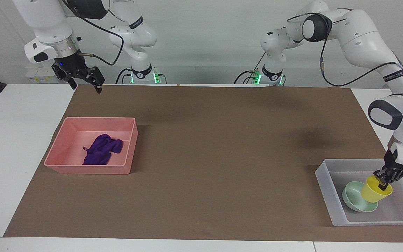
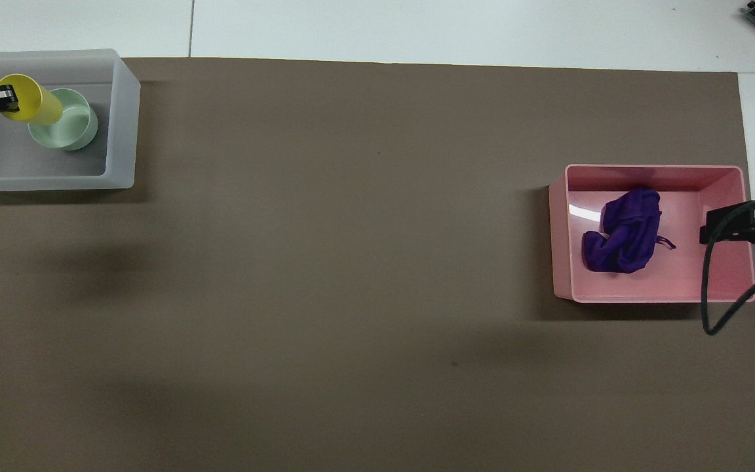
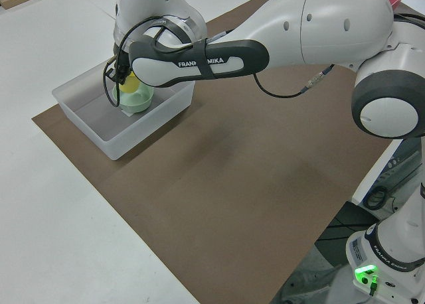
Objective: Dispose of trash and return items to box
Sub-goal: 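Lower the yellow cup into the green bowl and open the left gripper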
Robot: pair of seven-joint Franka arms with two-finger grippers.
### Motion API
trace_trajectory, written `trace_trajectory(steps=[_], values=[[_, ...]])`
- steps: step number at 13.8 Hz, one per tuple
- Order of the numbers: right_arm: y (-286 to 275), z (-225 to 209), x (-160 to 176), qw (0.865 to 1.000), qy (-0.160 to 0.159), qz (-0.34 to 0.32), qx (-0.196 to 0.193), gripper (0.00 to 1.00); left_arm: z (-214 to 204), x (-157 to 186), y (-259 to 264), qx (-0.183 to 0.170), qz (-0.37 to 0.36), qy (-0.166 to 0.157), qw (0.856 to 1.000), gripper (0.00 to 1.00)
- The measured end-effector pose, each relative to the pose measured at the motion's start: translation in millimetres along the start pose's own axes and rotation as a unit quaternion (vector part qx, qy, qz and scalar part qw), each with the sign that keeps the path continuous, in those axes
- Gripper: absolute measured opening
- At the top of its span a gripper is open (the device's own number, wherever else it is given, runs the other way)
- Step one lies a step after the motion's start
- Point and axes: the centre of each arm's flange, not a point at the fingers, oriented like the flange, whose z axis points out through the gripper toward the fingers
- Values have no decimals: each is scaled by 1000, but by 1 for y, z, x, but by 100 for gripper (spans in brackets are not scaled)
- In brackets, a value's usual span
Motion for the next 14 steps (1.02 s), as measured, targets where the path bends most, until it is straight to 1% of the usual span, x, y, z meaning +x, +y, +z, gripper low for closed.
trace_trajectory(steps=[5, 7, 8, 9, 10, 11, 12, 14], values=[[0, 0, 0, 1000, 0, 0, 0, 100, 29, -15, 3, -11, 0, -27, 1000, 4], [0, -1, 0, 1000, 1, 0, 0, 100, 30, -16, 4, -11, 3, -31, 999, 8], [0, -1, 0, 1000, 1, 0, 0, 100, 29, -16, 5, -12, 6, -31, 999, 15], [0, -1, 0, 1000, 1, 0, 0, 100, 27, -15, 9, -13, 9, -30, 999, 25], [0, -1, 0, 1000, 1, 0, 0, 100, 24, -13, 13, -15, 13, -27, 999, 38], [0, -1, -1, 1000, 1, 0, 0, 100, 16, -10, 19, -16, 18, -22, 999, 48], [0, -1, -1, 1000, 1, 0, 0, 100, 3, -7, 26, -19, 26, -20, 999, 63], [0, -2, -1, 1000, 2, 0, 0, 100, -34, -2, 46, -26, 59, -20, 998, 85]])
